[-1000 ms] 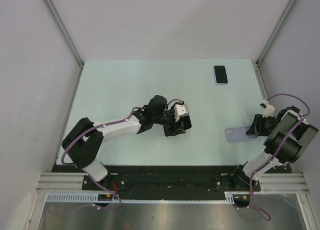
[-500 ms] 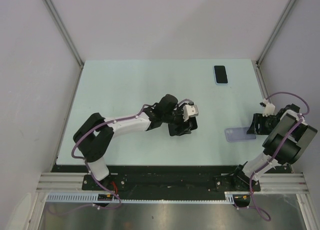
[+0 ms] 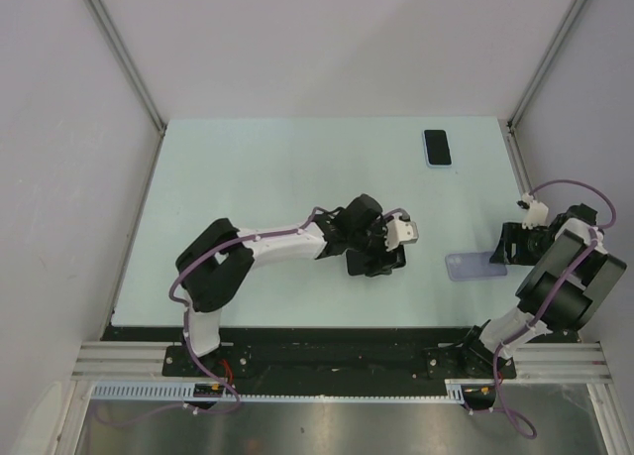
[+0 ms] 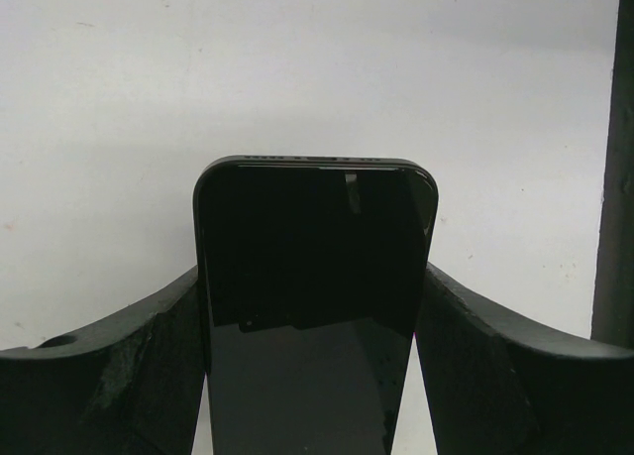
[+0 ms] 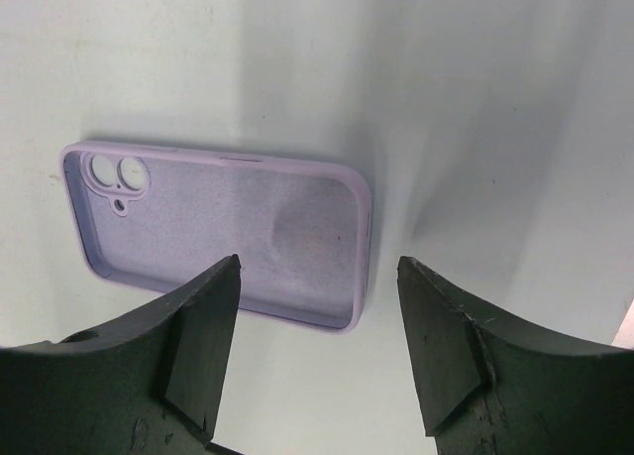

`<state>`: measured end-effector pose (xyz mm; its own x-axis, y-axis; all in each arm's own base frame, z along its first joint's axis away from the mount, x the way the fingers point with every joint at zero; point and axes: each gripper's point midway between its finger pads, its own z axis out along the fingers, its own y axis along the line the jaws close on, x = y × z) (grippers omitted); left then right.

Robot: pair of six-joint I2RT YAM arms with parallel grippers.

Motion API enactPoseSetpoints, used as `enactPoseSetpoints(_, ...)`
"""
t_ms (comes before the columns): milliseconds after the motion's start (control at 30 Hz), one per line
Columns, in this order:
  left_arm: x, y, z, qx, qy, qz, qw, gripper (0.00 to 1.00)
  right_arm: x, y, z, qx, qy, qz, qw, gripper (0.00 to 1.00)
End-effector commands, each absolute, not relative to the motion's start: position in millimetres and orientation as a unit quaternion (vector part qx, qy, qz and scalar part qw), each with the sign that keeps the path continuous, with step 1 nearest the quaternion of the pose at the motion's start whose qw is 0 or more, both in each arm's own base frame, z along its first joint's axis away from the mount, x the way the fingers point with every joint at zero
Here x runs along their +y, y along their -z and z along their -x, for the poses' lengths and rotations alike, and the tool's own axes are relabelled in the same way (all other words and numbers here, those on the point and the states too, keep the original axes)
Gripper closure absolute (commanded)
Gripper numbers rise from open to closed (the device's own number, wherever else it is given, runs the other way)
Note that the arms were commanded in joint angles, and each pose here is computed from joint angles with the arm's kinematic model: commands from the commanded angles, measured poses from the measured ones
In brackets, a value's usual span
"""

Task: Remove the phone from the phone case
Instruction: Place the phone at the center of the board.

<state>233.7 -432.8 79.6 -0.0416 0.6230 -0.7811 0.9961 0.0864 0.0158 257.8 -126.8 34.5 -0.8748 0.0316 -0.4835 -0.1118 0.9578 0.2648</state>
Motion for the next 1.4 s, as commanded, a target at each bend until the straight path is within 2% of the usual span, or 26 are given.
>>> enactPoseSetpoints(0, -456.4, -93.1, -240.4, 0.644, 0.279, -0.626, 0.340, 0.47, -124.1, -51.1, -263.3, 0.951, -0.133, 0.027, 0.278, 0.31)
enactPoseSetpoints(267, -480.1, -66.0, -228.5, 0.644, 0.266, -0.649, 0.304, 0.44, -119.3, -73.7, -264.5, 0.943, -0.119, 0.037, 0.309, 0.30)
enactPoseSetpoints(500, -491.2, -52.6, -228.5, 0.650, 0.253, -0.656, 0.289, 0.33, -113.8, -84.8, -262.4, 0.936, -0.118, 0.043, 0.328, 0.30)
enactPoseSetpoints(867, -500.9, -32.9, -220.4, 0.650, 0.236, -0.671, 0.268, 0.22, -106.1, -100.2, -259.6, 0.927, -0.123, 0.046, 0.352, 0.30)
enactPoseSetpoints(1100, -500.5, -25.0, -214.0, 0.651, 0.238, -0.675, 0.252, 0.09, -103.7, -110.8, -258.4, 0.921, -0.120, 0.049, 0.367, 0.30)
enactPoseSetpoints(1367, -501.4, -25.6, -217.8, 0.660, 0.230, -0.667, 0.256, 0.04, -100.6, -117.0, -258.7, 0.917, -0.122, 0.051, 0.377, 0.30)
